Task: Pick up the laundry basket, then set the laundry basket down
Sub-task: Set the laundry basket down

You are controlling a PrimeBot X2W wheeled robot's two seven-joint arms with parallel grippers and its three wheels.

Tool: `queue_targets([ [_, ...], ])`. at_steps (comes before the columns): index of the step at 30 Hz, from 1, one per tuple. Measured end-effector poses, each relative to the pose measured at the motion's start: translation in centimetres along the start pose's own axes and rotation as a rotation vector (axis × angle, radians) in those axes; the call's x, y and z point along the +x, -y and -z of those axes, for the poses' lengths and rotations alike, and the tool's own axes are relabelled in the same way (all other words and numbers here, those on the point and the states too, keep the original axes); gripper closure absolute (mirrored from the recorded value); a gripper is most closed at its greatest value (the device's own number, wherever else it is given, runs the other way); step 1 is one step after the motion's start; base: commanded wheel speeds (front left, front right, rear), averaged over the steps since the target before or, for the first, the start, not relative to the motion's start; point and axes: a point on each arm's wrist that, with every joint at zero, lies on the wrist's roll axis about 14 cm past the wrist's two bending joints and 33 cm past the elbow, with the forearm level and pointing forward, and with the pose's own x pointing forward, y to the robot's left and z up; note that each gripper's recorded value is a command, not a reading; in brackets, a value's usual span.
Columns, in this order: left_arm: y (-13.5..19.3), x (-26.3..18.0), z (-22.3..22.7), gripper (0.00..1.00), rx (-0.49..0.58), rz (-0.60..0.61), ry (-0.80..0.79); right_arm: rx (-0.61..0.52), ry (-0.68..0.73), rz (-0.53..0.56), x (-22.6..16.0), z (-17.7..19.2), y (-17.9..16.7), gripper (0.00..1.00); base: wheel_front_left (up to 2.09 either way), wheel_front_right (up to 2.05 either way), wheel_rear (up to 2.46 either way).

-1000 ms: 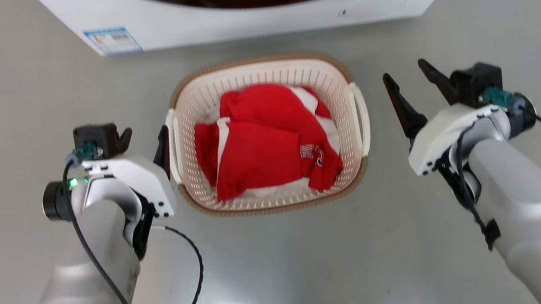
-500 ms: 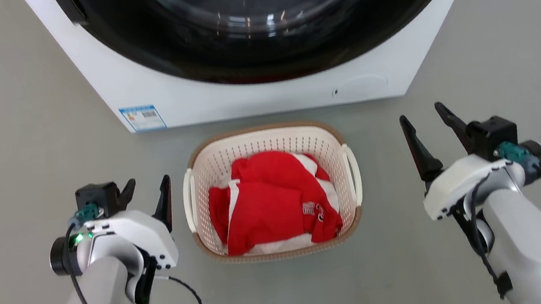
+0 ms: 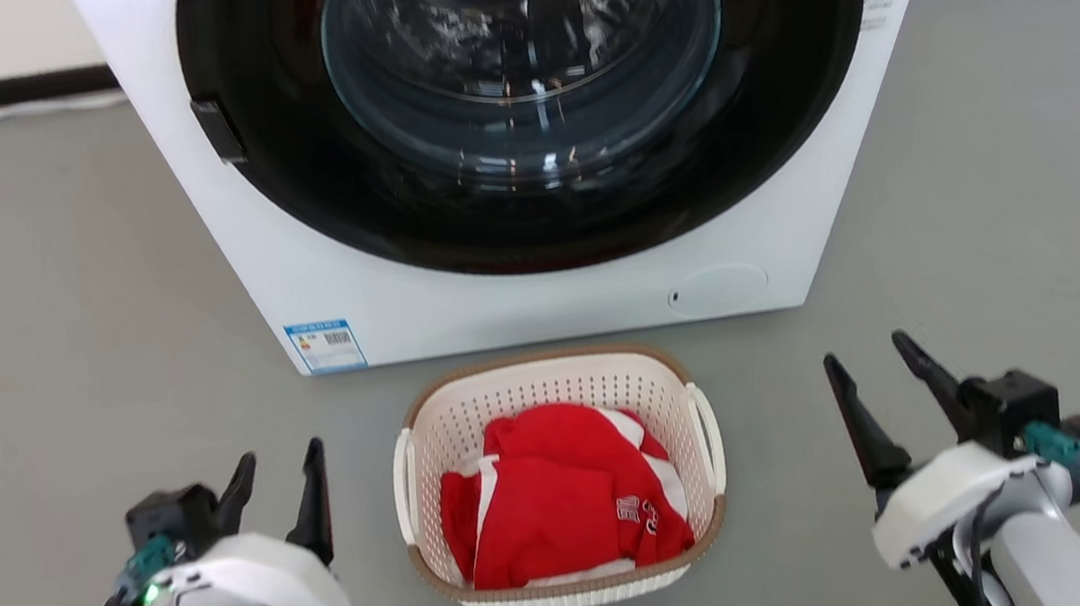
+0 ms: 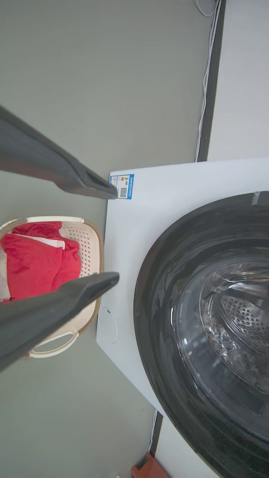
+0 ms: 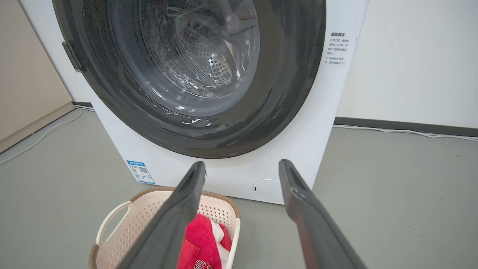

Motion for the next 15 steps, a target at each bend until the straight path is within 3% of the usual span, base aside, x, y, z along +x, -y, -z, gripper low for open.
queue_targets([
  [15, -2.4, -6.3, -0.3, 0.00, -0.008, -0.105, 0.086, 0.027, 0.053, 0.078, -4.8, -0.6, 1.6, 0.00, 0.00, 0.00, 0.00],
])
